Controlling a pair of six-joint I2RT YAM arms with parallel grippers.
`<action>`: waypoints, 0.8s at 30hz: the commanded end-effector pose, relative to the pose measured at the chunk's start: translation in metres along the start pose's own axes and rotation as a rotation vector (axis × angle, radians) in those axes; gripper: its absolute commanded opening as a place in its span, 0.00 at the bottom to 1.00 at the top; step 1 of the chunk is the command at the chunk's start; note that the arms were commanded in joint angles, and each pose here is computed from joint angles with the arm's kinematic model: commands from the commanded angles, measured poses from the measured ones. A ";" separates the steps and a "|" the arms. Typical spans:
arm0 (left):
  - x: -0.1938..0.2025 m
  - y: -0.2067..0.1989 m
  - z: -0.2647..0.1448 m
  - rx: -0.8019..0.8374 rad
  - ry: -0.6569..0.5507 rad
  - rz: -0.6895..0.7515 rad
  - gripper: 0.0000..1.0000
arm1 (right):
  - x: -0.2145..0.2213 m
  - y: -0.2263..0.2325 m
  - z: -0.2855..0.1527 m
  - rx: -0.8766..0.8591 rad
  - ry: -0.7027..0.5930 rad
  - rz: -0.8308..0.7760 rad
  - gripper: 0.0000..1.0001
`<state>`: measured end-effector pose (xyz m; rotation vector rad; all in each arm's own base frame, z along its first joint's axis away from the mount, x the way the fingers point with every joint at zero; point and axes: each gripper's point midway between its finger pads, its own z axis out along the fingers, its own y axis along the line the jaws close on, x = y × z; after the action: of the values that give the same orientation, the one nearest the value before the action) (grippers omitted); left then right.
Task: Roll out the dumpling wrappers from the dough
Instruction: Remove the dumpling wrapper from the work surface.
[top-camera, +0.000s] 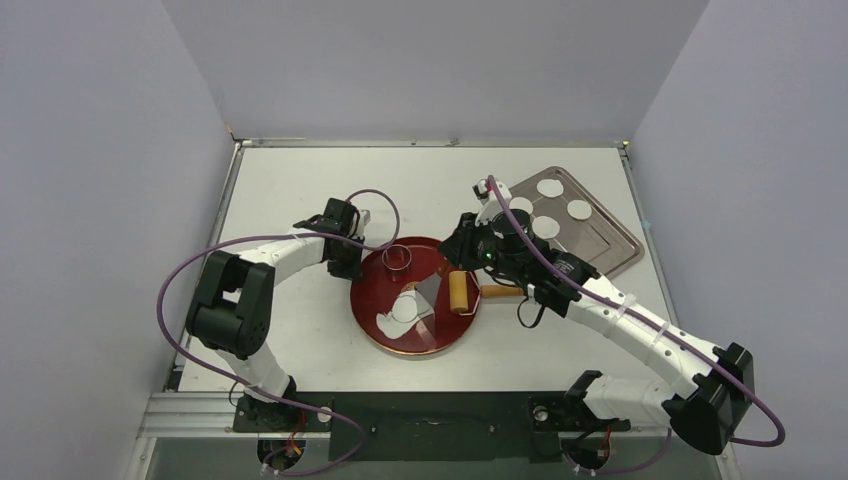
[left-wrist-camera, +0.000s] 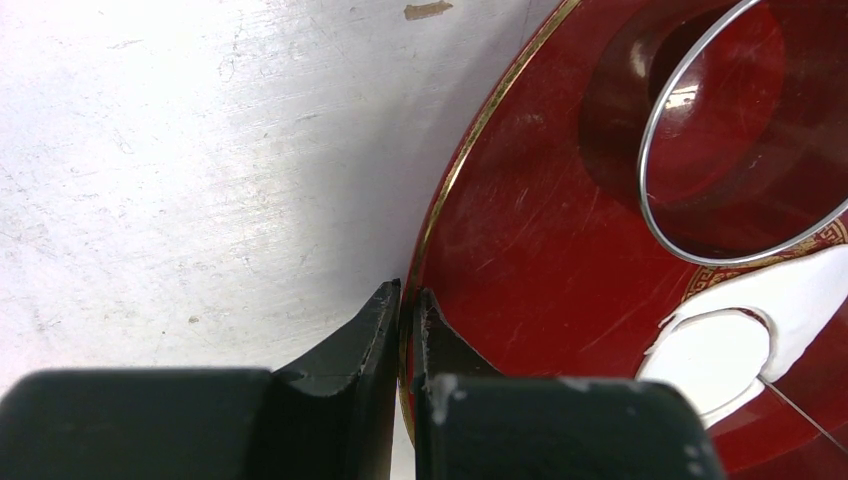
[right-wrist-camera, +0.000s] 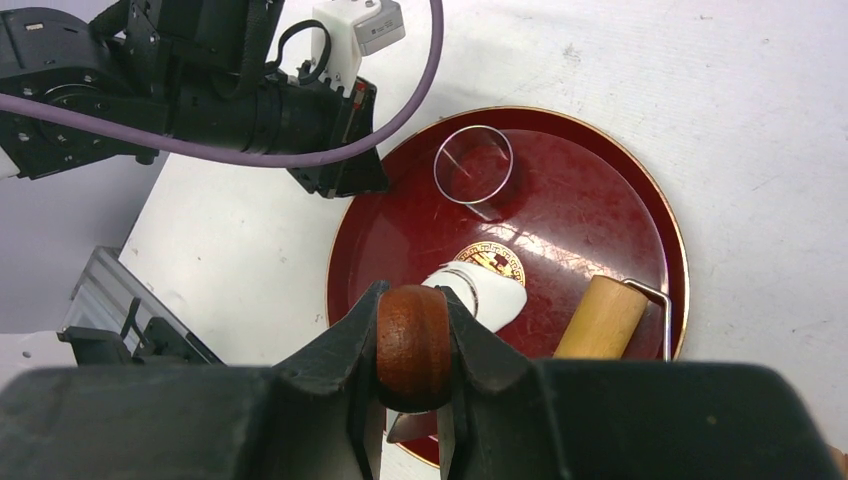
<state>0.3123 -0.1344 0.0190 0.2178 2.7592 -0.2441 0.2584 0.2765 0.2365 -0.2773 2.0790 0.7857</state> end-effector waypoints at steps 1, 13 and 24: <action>-0.022 0.001 -0.010 -0.007 -0.089 -0.003 0.00 | -0.004 -0.025 -0.003 0.126 -0.002 -0.035 0.00; -0.021 0.000 -0.010 0.001 -0.092 0.008 0.00 | -0.018 -0.028 -0.002 0.179 -0.013 -0.053 0.00; -0.021 0.000 -0.010 0.008 -0.095 0.017 0.00 | -0.022 -0.030 0.013 0.187 -0.033 -0.064 0.00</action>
<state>0.3127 -0.1377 0.0194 0.2269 2.7530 -0.2693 0.2761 0.2725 0.2382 -0.2139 2.1011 0.6882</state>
